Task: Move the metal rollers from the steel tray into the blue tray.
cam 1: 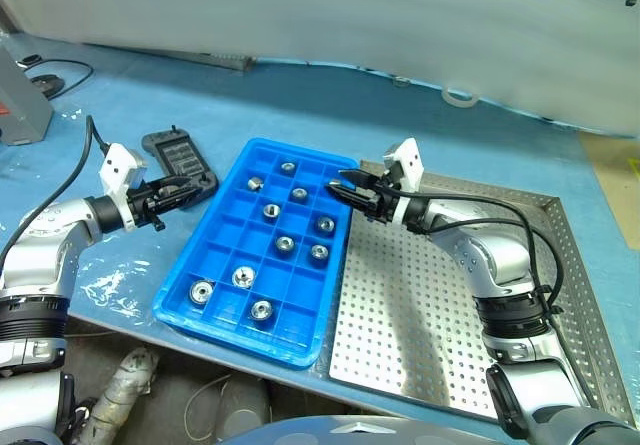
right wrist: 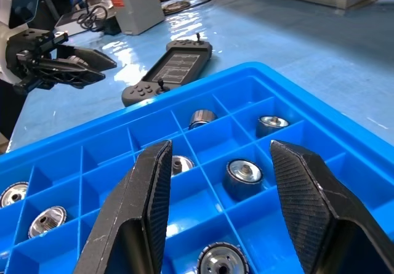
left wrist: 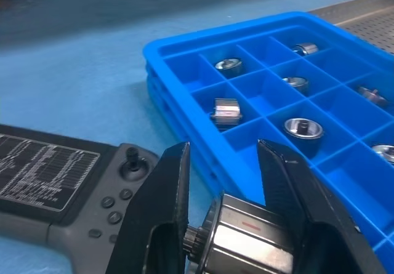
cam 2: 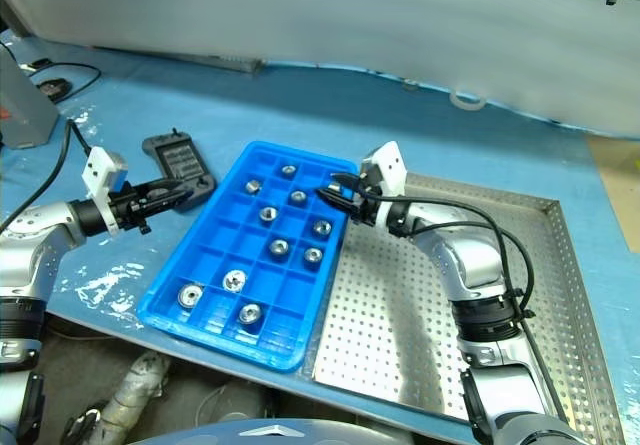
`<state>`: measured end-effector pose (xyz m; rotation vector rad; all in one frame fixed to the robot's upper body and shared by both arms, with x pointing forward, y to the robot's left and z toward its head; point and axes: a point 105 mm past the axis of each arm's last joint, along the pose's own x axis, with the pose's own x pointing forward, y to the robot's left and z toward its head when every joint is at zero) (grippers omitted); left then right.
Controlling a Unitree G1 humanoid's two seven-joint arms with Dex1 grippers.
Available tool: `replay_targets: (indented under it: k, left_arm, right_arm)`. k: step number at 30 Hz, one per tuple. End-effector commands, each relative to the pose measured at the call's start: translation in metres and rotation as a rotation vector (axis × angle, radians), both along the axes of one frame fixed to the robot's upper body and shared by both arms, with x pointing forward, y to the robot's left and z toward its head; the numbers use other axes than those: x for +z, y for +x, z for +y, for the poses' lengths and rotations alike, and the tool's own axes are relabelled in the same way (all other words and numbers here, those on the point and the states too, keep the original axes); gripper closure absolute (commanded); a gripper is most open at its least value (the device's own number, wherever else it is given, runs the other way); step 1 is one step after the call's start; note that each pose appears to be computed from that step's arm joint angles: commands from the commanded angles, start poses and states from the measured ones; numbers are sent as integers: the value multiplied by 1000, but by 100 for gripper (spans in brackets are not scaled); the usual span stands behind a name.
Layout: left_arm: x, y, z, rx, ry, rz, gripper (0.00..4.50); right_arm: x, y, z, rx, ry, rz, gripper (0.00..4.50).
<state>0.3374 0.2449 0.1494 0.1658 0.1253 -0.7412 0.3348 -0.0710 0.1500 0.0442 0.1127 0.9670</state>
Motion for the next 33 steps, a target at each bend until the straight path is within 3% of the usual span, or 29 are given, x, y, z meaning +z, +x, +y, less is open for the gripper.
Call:
replay_targets:
  k: [1, 7, 14, 23, 24, 28, 33]
  left_arm:
    - [16, 0, -22, -50, -29, -64, 313]
    - [-4, -17, -56, -198, -18, 15, 313]
    - [-40, -16, -43, -121, 24, 114, 313]
    - [-50, -12, -53, -125, 40, 118, 313]
    - [-51, -11, -53, -120, 35, 123, 241]
    - [-51, -10, -53, -118, 36, 140, 125]
    - [-28, -11, -62, -182, -25, 108, 125]
  right_arm:
    - [12, 1, 3, 14, 14, -53, 187]
    - [10, -1, 0, 1, 11, -50, 187]
    - [5, -3, -3, -19, 8, -40, 187]
    - [1, -2, -7, -33, -1, -37, 187]
    - [1, -2, -6, -32, 0, -37, 183]
    - [1, -2, -6, -29, 0, -37, 183]
    - [1, -2, -6, -23, 4, -35, 183]
